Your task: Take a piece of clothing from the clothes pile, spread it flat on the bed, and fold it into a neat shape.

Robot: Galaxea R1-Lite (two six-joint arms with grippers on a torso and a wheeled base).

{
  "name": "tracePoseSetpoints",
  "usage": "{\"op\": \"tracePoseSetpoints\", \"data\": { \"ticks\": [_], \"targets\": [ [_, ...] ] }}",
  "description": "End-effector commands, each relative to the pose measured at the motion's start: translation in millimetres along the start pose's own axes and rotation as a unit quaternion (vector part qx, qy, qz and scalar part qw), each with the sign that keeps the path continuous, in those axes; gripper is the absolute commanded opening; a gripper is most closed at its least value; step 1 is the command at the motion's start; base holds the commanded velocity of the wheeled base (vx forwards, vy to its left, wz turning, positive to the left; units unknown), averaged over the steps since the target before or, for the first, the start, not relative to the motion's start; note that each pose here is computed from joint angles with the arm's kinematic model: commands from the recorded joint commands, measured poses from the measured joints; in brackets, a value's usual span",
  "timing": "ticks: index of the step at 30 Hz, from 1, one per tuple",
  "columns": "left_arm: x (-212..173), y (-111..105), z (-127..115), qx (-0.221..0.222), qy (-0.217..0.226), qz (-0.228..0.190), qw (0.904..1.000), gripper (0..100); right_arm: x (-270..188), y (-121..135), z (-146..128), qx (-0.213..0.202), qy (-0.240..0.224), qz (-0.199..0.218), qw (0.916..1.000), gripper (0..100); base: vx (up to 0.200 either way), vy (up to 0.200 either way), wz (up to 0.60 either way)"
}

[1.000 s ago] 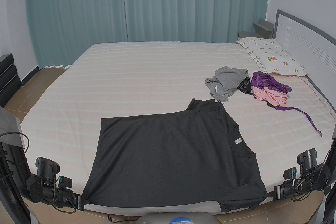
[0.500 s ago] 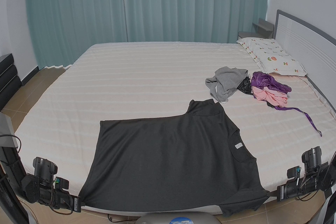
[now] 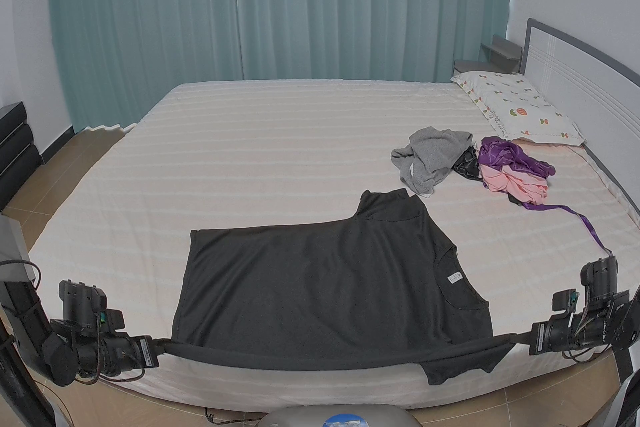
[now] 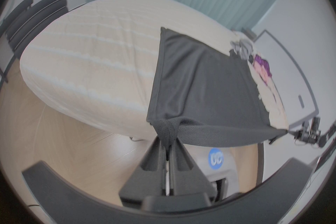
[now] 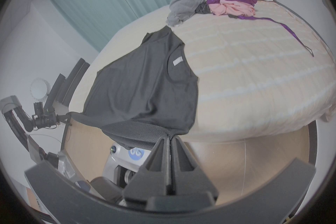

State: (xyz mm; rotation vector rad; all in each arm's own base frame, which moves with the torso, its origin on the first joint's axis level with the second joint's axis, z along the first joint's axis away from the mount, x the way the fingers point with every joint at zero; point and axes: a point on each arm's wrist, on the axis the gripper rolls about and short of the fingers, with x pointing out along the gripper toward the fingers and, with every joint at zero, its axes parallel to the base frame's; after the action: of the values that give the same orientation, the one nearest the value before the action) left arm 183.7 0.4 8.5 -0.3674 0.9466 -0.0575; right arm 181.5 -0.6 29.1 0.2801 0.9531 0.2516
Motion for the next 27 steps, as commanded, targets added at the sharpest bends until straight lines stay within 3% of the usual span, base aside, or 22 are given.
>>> {"op": "tracePoseSetpoints", "data": {
  "ticks": [1,5,16,27],
  "targets": [
    [6.8,-18.5,18.4,-0.01,-0.053,-0.017,0.9984,0,1.0,3.3,22.7,0.001,-0.042,0.006,0.9991,0,0.0,0.0,0.0],
    [13.7,-29.6,32.1,-0.053,-0.086,-0.005,0.9949,0,-1.5,5.6,29.8,0.006,-0.058,0.009,0.9983,0,0.0,0.0,0.0],
    [10.5,-26.8,21.6,-0.055,-0.068,0.004,0.9962,0,-3.0,5.8,23.0,0.009,-0.047,0.007,0.9988,0,0.0,0.0,0.0],
    [-0.6,-31.5,35.3,-0.054,-0.112,-0.007,0.9923,0,1.1,11.8,32.8,-0.005,-0.057,0.018,0.9982,0,0.0,0.0,0.0]
  ]
}}
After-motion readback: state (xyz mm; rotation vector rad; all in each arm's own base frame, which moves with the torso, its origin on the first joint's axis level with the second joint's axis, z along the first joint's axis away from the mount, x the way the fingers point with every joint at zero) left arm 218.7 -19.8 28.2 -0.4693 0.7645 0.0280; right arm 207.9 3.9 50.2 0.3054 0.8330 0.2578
